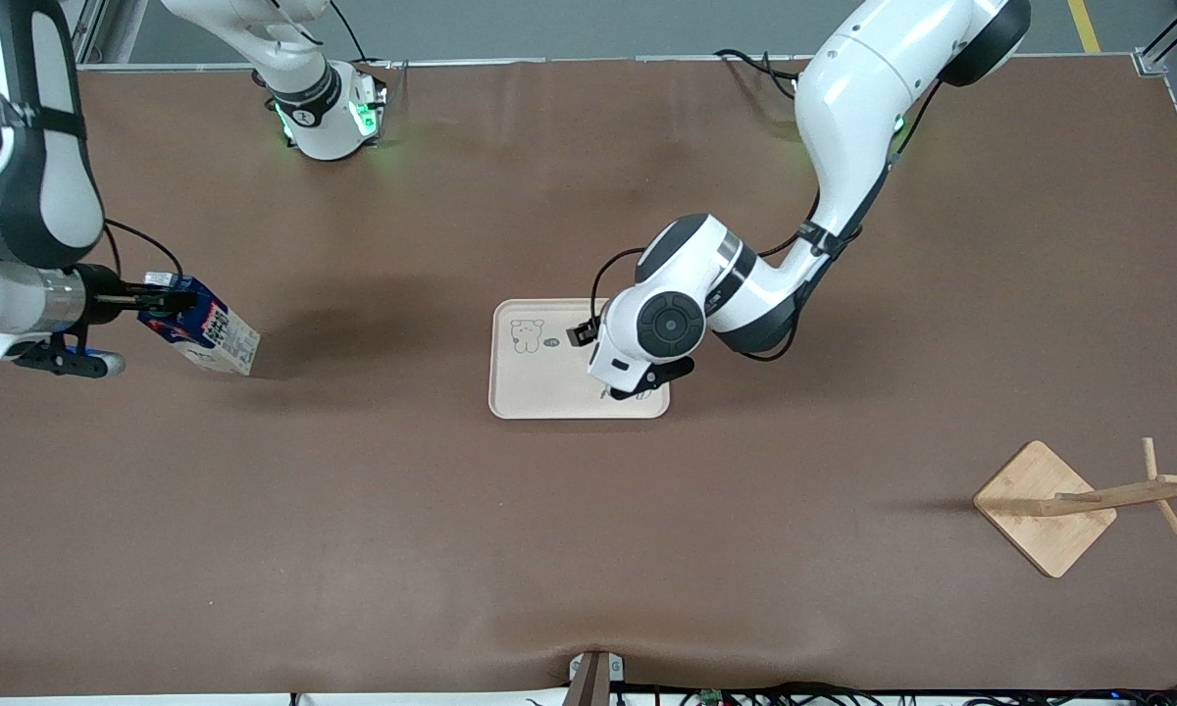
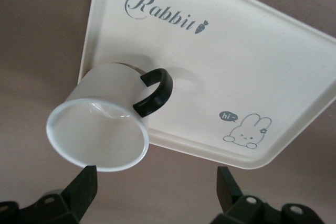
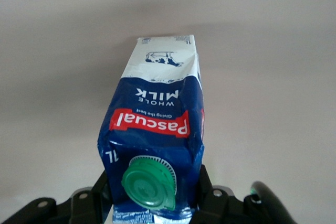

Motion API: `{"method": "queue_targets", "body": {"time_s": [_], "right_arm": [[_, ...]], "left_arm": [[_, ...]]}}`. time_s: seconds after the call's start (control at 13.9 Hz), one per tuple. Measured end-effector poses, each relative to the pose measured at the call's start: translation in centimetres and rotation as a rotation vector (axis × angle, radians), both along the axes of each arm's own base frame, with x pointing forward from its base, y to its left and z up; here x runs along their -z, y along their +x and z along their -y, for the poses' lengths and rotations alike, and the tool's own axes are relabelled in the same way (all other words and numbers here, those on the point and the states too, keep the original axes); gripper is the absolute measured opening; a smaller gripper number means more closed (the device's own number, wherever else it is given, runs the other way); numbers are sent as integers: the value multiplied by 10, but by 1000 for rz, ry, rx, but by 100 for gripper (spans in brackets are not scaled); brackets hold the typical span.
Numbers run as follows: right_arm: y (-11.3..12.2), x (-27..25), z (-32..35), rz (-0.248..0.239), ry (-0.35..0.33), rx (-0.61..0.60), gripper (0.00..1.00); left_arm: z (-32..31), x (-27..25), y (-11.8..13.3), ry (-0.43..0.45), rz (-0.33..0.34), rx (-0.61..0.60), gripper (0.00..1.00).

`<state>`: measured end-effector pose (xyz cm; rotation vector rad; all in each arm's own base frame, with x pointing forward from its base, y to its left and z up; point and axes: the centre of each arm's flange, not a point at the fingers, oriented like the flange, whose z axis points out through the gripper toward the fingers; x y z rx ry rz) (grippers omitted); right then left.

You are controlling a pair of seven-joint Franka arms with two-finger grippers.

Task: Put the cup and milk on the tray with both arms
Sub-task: 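Lower the mug onto the tray while the right gripper grasps the milk, then withdraw the left gripper while the right gripper carries the milk to the tray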

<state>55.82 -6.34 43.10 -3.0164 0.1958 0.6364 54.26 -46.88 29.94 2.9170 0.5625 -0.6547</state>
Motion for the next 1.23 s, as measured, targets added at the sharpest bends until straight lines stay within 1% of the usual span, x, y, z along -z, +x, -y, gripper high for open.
{"method": "queue_targets", "body": {"time_s": [0.14, 0.22, 0.29, 0.43, 0.58, 0.72, 0.79, 0.87, 1.01, 1.08, 1.23], "right_arm": [[10, -42, -45, 18, 15, -67, 64], [13, -55, -74, 33, 30, -78, 64], [15, -64, -104, 46, 47, -64, 64], [17, -67, -168, 43, 65, -40, 64], [17, -55, -236, 30, 42, -70, 64], [19, -34, -307, 25, 15, -114, 64], [21, -23, -334, 15, 24, -127, 64], [25, -11, -354, -1, 49, -129, 64], [36, 11, -373, -39, 109, -97, 64], [42, 20, -379, -54, 127, -71, 64], [47, 35, -395, -72, 127, -35, 64]], "left_arm": [[-18, -31, 12, 5, 4, -12, 100], [-30, -49, 20, 5, 14, -24, 100], [-43, -69, 26, 4, 29, -39, 100], [-73, -108, 40, 12, 77, -69, 100], [-108, -136, 55, 54, 160, -57, 100], [-137, -152, 65, 120, 230, 12, 100], [-151, -158, 69, 152, 253, 33, 100], [-164, -165, 73, 173, 267, 46, 100], [-196, -180, 80, 187, 280, 73, 100], [-215, -190, 84, 184, 288, 89, 100], [-258, -210, 94, 175, 313, 106, 100]]}}
